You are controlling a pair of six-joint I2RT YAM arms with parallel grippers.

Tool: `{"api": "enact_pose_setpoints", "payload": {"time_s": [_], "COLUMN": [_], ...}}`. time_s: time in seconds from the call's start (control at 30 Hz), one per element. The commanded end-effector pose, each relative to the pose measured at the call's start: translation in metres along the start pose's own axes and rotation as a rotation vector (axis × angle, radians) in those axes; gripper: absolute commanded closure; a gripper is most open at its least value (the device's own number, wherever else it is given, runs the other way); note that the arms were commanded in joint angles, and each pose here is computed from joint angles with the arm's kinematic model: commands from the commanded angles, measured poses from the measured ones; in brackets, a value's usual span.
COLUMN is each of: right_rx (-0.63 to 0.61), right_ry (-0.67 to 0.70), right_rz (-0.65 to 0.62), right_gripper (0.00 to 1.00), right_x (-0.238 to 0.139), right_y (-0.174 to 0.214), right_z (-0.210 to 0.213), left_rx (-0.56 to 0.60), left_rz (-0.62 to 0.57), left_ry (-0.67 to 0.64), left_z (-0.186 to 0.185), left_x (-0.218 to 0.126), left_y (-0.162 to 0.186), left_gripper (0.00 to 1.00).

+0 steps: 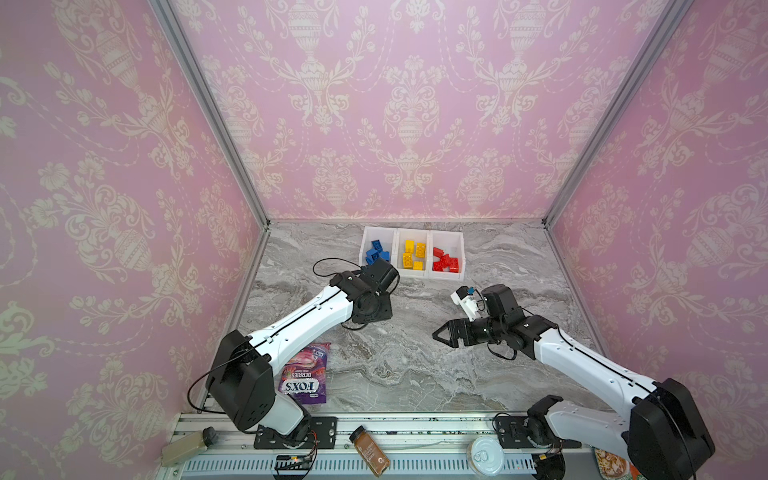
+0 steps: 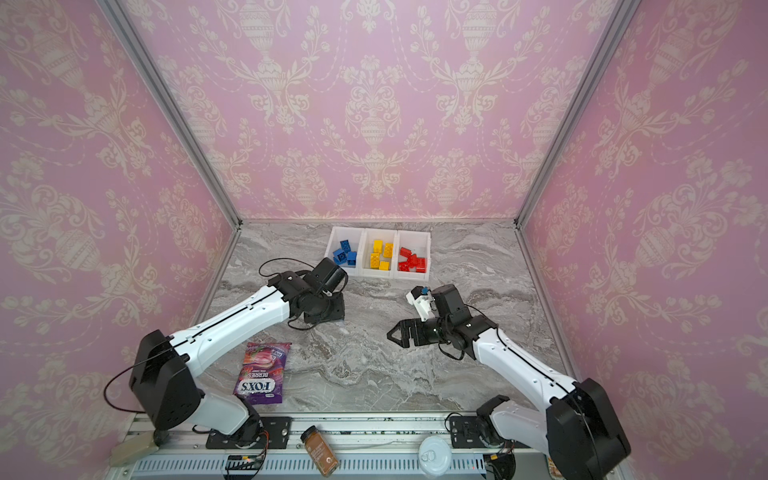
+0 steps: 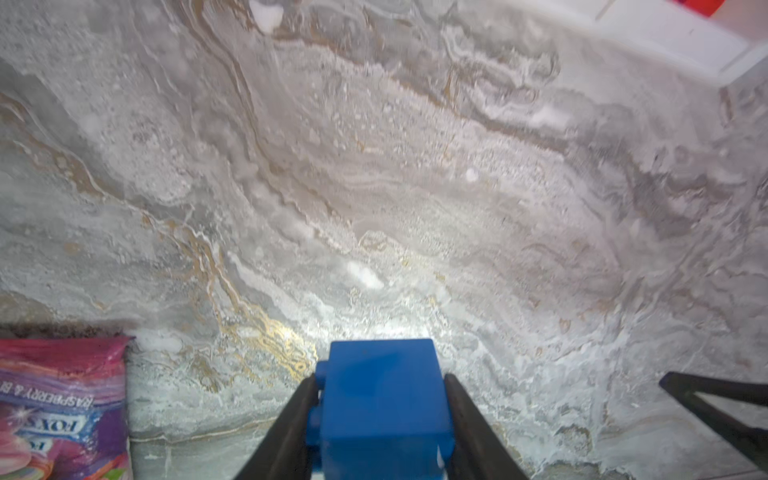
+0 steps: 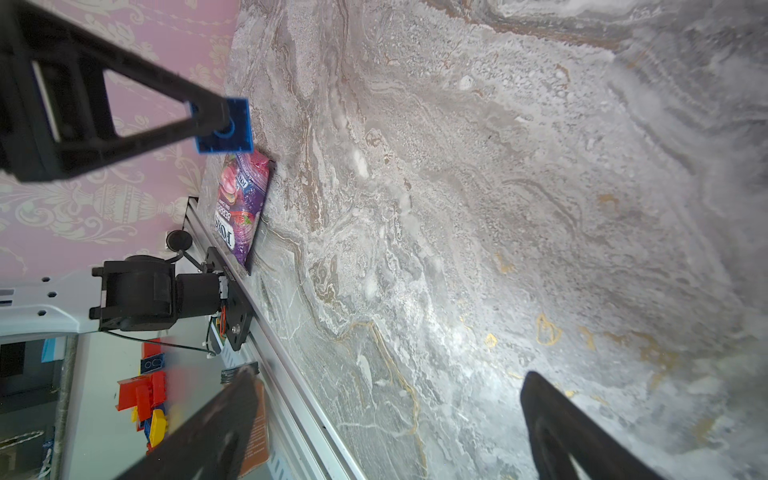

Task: Sort the legos into containers by color
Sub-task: 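Carry the blue brick with the left gripper over the nearest compartment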

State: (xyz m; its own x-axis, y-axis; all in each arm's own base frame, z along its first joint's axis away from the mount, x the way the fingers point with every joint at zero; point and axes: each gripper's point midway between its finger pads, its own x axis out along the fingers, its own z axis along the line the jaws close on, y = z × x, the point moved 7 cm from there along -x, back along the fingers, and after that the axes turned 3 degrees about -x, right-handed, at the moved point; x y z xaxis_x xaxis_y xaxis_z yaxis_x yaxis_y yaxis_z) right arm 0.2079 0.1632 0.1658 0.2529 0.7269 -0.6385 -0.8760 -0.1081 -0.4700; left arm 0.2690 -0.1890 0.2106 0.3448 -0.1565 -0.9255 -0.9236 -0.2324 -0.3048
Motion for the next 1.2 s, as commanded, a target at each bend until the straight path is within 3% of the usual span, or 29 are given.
{"api": "enact_pose_setpoints", "payload": {"time_s": [0.0, 0.3, 0.6, 0.73, 0.87, 1.0, 1.17], "right_rx": [0.034, 0.050, 0.049, 0.044, 0.033, 0.031, 0.027], "right_ry": [-0.001, -0.004, 0.000, 0.011, 0.029, 0.030, 0.030], "right_rz": [-0.020, -0.038, -0.051, -0.053, -0.069, -0.070, -0.062], "right_gripper": [0.00, 0.00, 0.00, 0.00, 0.00, 0.00, 0.00], "right_x": [-0.002, -0.003, -0.007, -0.012, -0.020, -0.020, -0.019], "right_y": [0.003, 0.001, -0.002, -0.002, -0.001, -0.002, -0.005], "right_z": [-0.002, -0.002, 0.001, 0.003, 0.006, 0.006, 0.006], "left_rx": [0.089, 0.095, 0.138, 0.131, 0.103, 0.104, 0.110], "left_rz": [-0.071, -0.201, -0.235, -0.220, -0.145, -0.167, -0.179], "left_ry": [-0.027, -0.009, -0.035, -0.061, -0.083, -0.063, -0.073], "left_z": [-0.002, -0.028, -0.039, -0.034, -0.024, -0.023, -0.024], "left_x": [0.000, 0.025, 0.072, 0.093, 0.108, 0.114, 0.115], "left_y": [-0.041, -0.160, -0.240, -0.249, -0.238, -0.234, -0.238], "left_gripper": [0.63, 0.63, 0.64, 0.64, 0.64, 0.63, 0.50]}}
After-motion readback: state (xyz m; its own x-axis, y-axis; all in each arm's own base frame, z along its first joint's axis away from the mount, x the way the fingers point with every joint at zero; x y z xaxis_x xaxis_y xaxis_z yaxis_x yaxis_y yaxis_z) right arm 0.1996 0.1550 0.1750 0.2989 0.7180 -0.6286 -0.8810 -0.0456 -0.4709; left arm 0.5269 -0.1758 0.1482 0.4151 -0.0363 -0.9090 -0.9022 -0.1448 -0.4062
